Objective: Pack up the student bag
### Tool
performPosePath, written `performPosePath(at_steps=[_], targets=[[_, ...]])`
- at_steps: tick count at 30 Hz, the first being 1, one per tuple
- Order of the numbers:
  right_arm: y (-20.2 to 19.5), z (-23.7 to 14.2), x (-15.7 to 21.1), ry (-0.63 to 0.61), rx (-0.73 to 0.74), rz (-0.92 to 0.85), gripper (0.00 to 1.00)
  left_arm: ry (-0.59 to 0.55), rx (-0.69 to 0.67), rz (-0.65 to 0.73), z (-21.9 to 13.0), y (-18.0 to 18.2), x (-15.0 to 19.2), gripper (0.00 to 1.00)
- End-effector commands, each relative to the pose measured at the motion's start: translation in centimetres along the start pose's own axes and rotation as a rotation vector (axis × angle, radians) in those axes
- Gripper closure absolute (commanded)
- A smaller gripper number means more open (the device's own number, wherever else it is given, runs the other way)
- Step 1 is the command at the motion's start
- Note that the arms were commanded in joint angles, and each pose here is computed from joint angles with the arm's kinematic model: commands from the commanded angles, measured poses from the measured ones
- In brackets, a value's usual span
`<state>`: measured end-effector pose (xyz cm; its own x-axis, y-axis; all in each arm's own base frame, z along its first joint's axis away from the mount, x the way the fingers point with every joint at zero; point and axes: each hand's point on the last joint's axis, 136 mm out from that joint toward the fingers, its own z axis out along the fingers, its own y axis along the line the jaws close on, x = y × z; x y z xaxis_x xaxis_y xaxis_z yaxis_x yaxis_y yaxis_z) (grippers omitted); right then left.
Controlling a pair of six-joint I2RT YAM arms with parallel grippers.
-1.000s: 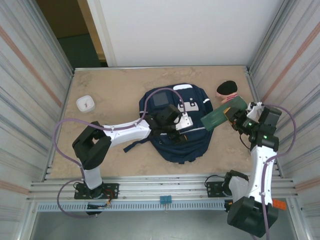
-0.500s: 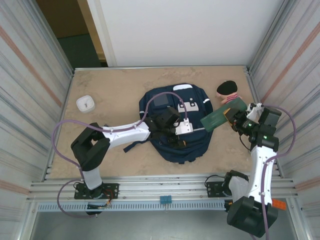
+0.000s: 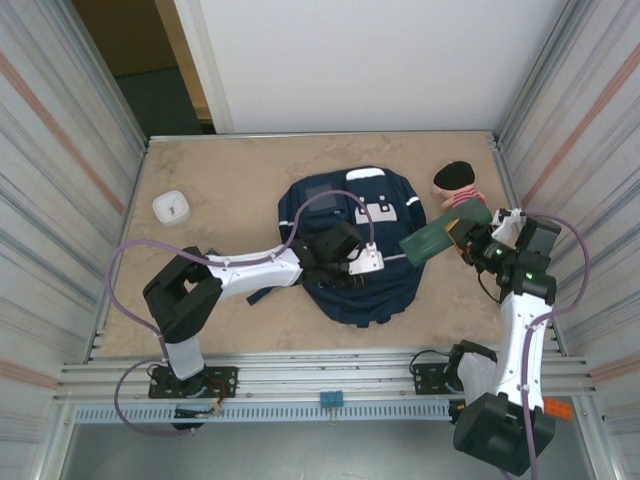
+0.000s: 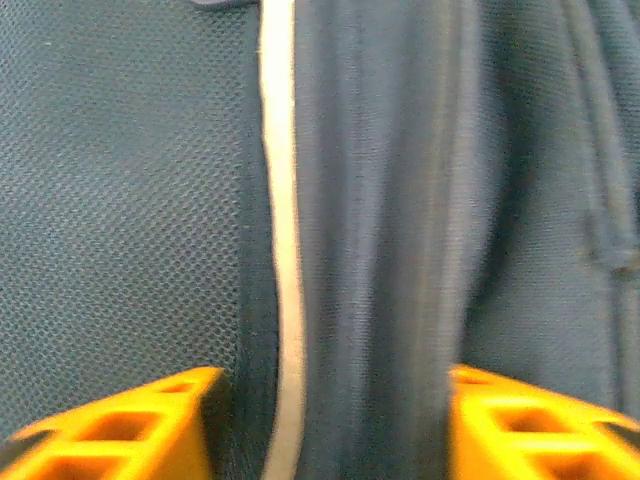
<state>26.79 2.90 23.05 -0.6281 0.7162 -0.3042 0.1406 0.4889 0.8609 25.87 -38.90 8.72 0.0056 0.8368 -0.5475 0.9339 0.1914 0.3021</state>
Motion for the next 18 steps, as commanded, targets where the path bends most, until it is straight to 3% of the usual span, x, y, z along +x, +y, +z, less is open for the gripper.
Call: performPosePath(at_steps=[1,3,6,11,18], targets=[[0.5,-0.7,-0.2,-0.028,-0.005,-0.052,0.77,-0.049,-0.147,-0.027,-2.0,3.4,-2.1,0.70],[-0.2,-1.1,-0.6,-0.064,0.050,-0.041,0.77,-0.090,-0.167,-0.063,-3.5,4.2,-3.5,0.86],[-1.2,-2.2,-1.1,-0.128,0.126,-0.029,0.77,-0.137,-0.196,-0.097,-5.6,5.3,-5.1,0.95],[-1.3,-3.3,-0.1,-0.127,0.182,-0.041,0.76,-0.248,-0.216,-0.236,-9.7,8.1,-7.3,1.00],[0.5,-0.3,4.3,0.072,-0.003,0.003,0.75,-0.471,-0.151,-0.463,-14.5,11.5,-9.9,1.00]])
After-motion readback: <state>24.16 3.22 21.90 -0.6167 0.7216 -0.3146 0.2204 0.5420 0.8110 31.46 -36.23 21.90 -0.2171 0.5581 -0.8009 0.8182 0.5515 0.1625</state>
